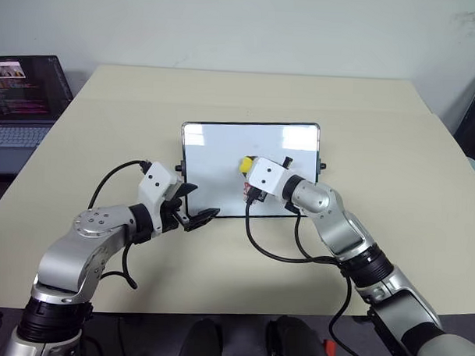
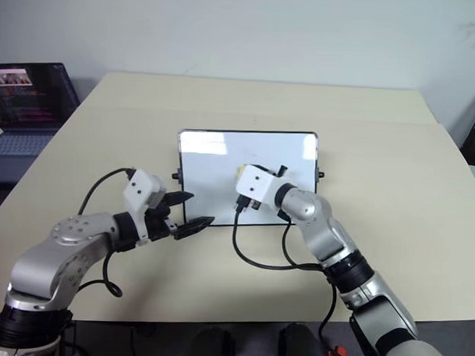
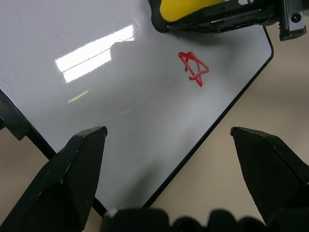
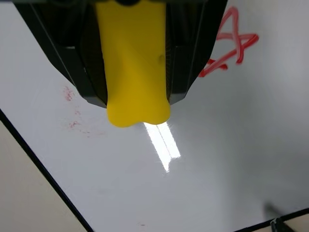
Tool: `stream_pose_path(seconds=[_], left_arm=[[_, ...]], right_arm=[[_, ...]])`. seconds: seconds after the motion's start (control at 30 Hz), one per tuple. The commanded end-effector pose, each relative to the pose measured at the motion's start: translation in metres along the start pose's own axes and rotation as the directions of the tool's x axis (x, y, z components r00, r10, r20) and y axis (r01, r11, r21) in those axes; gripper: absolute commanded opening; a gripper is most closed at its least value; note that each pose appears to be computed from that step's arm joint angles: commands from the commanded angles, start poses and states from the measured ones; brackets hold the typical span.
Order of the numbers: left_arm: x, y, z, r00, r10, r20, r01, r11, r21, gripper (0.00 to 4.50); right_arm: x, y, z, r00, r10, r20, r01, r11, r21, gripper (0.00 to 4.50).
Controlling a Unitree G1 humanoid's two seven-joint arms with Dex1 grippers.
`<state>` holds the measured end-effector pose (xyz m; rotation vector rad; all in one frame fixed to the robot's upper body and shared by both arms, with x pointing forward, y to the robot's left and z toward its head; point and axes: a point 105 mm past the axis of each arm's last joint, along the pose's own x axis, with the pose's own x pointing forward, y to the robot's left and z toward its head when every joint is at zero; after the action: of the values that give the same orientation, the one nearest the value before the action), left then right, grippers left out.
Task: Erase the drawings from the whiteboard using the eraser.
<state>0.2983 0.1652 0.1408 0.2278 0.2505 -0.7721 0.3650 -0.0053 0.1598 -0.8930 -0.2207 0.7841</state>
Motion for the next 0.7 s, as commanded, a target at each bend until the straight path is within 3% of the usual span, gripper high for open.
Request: stream_pose_path(seconds=[0.03,0.2,0.53,0.63,0.7], left_arm=[[-0.002,0.002,0.008,1.000,0.002,0.024,-0.003,0.999,0.033,4.50],[0.000,0.001,0.007,1.000,-0.004,0.025,0.004,0.999,0.032,4.50],[0.002,0.000,0.007,0.999,-0.015,0.029,0.014,0.999,0.030,4.50],[0.002,-0.001,0.006,0.999,-0.017,0.030,0.016,0.999,0.029,4.50],[0.003,-0.001,0.006,0.999,-0.019,0.029,0.018,0.999,0.027,4.50]], right_arm=[[-0.002,-0.021,-0.002,0.994,-0.107,-0.019,0.106,0.993,-0.057,1.30],[-0.003,-0.037,-0.004,0.984,-0.175,-0.030,0.172,0.983,-0.062,1.30],[-0.008,0.016,-0.018,0.993,0.087,-0.076,-0.096,0.988,-0.121,1.30],[-0.008,0.010,-0.023,0.992,0.064,-0.111,-0.085,0.978,-0.189,1.30],[-0.007,-0.008,-0.019,0.994,-0.026,-0.104,0.005,0.981,-0.196,1.30]])
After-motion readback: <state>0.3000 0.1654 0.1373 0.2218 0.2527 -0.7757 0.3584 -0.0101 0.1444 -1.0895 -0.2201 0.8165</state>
